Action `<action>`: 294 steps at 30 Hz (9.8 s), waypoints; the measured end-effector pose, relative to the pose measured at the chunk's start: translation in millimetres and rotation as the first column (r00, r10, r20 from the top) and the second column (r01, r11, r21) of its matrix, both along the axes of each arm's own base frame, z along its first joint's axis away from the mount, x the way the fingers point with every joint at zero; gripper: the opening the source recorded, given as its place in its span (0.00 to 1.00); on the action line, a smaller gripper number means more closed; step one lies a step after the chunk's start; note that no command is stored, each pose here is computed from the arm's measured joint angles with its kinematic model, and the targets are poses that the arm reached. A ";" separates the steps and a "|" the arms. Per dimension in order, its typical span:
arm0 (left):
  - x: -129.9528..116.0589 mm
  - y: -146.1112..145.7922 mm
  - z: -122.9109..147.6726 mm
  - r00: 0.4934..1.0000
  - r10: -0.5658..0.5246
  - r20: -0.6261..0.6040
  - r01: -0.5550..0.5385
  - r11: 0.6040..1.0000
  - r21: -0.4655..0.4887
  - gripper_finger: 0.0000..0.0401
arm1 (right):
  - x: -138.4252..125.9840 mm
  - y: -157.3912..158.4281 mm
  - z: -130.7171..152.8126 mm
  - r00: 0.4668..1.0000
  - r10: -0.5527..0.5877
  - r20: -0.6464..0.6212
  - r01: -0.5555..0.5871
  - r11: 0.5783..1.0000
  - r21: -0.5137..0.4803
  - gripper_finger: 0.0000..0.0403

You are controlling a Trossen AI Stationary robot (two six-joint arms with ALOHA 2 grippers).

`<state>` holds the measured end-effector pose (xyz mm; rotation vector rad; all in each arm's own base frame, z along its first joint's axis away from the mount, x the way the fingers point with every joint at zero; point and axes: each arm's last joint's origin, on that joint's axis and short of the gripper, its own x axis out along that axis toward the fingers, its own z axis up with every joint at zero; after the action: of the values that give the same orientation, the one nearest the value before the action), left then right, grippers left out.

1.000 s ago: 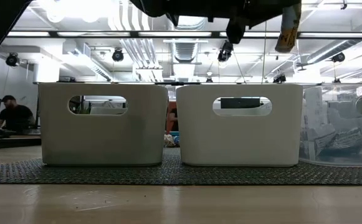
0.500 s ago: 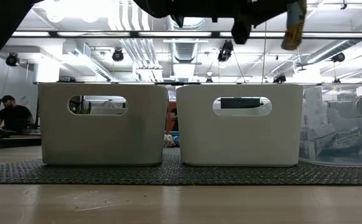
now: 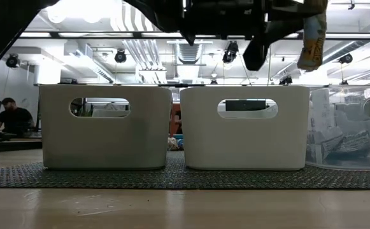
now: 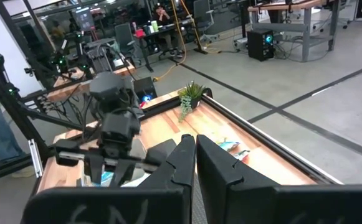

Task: Pick and place Granola Bars by type
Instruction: Put the orange granola bar into the transparent bin, then put the red granola bar into the gray bin

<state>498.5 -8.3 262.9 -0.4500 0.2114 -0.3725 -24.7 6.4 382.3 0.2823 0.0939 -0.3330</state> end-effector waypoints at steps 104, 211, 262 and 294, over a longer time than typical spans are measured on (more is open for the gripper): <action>-0.8 10.6 -0.2 0.997 0.021 -0.068 0.010 0.906 0.423 0.12 | -0.5 -0.6 -2.2 0.999 -0.027 -0.020 0.027 1.000 0.012 0.02; -293.7 27.5 72.7 0.790 0.578 0.205 -0.614 0.745 0.262 0.00 | 362.1 -236.6 -69.1 0.758 -0.056 -0.650 0.422 0.802 0.423 0.54; -293.6 27.5 72.6 0.788 0.585 0.195 -0.616 0.751 0.236 0.00 | 375.8 -278.3 -68.1 0.864 -0.127 -0.488 0.448 0.638 0.626 0.73; -293.6 27.5 72.6 0.786 0.590 0.184 -0.618 0.757 0.211 0.00 | 368.5 -264.6 -166.6 0.796 -0.063 -0.602 0.548 0.497 0.673 0.66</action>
<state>204.9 19.3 335.5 -0.2138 -0.0019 0.2770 343.8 -258.2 215.7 1.1953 0.7649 -0.7396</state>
